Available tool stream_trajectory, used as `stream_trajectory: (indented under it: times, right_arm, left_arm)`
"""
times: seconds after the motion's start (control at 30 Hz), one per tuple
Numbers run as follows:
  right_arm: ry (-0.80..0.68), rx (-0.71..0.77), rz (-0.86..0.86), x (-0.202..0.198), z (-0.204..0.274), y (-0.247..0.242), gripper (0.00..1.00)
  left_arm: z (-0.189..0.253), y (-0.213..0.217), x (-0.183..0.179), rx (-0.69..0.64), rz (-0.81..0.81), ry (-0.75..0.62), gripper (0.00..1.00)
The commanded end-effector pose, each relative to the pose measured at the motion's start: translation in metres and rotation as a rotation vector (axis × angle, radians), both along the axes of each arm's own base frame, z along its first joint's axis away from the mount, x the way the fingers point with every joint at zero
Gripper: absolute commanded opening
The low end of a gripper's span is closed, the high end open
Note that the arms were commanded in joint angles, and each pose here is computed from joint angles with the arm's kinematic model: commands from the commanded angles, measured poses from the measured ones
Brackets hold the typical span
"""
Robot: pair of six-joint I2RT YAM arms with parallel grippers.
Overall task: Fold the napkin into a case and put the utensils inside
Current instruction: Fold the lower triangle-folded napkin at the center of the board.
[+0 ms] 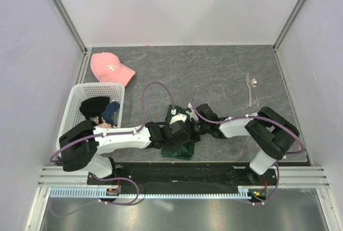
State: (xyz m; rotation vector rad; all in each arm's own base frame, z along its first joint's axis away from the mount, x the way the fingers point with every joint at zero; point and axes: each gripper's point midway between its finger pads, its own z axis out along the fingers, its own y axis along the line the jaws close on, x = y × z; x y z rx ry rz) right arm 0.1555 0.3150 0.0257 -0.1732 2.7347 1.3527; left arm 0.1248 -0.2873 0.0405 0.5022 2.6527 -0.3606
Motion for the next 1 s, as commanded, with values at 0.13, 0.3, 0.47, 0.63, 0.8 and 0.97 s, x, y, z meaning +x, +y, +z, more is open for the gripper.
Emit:
stream_trajectory:
  times: [0.13,0.3,0.47,0.63,0.8,0.97]
  right_arm:
    - [-0.008,0.028,-0.059,0.007,-0.001,0.007,0.01]
    - [-0.020,-0.039,-0.061,0.006,-0.020,-0.002,0.04]
    - [-0.049,-0.090,-0.067,0.009,-0.017,-0.015,0.11]
    - [-0.107,-0.112,-0.058,0.016,0.002,-0.019,0.25]
    - [-0.140,-0.084,-0.061,0.019,0.021,-0.017,0.33]
    - [-0.153,-0.083,-0.065,0.023,0.028,-0.015,0.39]
  left_arm:
    - [0.000,-0.008,-0.001,-0.013,0.018,0.040,0.02]
    - [-0.023,-0.002,0.002,0.041,0.025,0.051,0.02]
    - [-0.030,0.004,0.001,0.037,0.030,0.045,0.02]
    - [-0.009,-0.007,0.002,-0.050,0.021,0.023,0.08]
    - [0.025,-0.018,0.003,-0.161,0.002,0.013,0.32]
    - [0.059,-0.019,0.014,-0.266,0.002,0.005,0.39]
